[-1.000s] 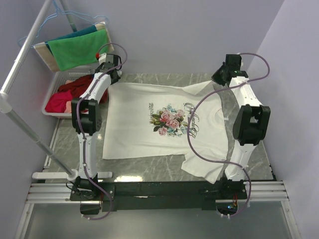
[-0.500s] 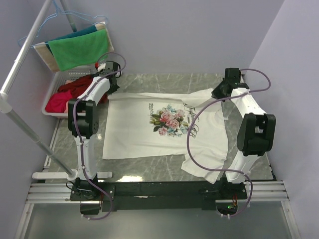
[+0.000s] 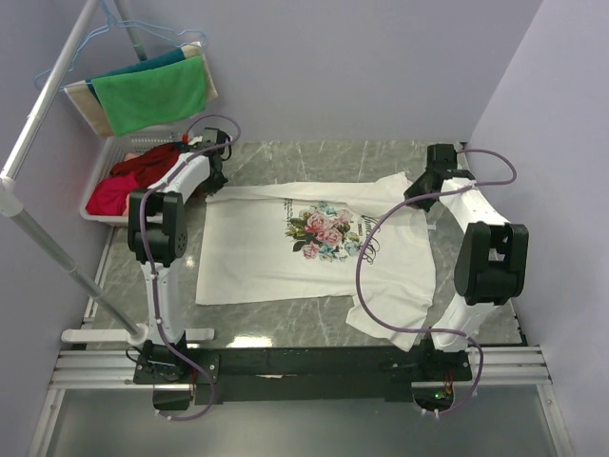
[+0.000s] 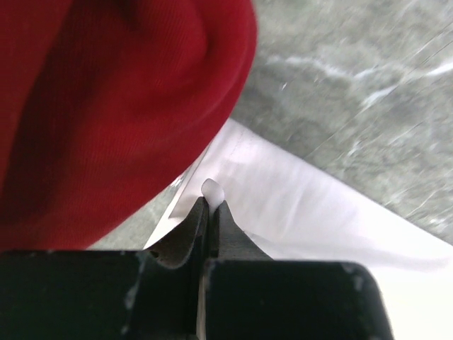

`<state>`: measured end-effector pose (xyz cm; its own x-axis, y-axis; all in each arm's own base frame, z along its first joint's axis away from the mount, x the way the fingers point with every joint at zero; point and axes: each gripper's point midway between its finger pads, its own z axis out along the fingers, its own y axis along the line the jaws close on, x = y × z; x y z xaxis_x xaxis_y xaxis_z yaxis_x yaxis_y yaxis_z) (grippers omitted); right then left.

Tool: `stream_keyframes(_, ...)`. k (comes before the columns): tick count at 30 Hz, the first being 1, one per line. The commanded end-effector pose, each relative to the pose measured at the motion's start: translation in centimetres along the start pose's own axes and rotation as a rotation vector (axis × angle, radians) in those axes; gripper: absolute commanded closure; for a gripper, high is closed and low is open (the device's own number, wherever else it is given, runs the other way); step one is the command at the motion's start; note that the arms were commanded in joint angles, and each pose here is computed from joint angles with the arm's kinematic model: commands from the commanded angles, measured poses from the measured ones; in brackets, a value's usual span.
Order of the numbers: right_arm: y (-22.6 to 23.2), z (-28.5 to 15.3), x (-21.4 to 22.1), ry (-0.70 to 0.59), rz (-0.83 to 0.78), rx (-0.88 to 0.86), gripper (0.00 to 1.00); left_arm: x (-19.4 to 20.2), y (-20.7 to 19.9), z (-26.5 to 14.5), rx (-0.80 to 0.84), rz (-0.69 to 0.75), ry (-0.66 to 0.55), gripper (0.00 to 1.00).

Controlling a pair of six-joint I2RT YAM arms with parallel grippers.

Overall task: Fold and stack the t-shirts
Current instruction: Fold the tshirt

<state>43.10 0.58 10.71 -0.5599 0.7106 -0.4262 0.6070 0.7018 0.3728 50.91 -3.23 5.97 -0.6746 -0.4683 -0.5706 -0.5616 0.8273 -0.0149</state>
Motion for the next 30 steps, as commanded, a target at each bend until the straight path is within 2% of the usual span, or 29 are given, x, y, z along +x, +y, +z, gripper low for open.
stream_keyframes(1, -0.7, -1.7, -0.4, -0.034, 0.024, 0.012, 1.0, -0.9, 0.9, -2.5, 0.006, -0.032, -0.018, 0.99)
stream_keyframes(13, -1.4, -3.1, -0.7, -0.074, 0.03, 0.029, 1.0, -0.6, 1.8, -3.7, -0.004, -0.039, -0.015, 0.99)
stream_keyframes(26, -3.2, -2.7, 1.7, -0.007, 0.025, 0.068, 1.0, 2.6, 2.2, -2.2, -0.015, -0.008, 0.074, 0.99)
stream_keyframes(29, -4.0, -2.3, 2.4, 0.014, 0.025, 0.092, 1.0, 3.5, 2.2, -1.5, -0.029, 0.005, 0.1, 0.93)
stream_keyframes(30, -4.0, -2.3, 2.4, 0.014, 0.028, 0.097, 1.0, 3.6, 2.2, -1.5, -0.033, 0.008, 0.103, 0.83)
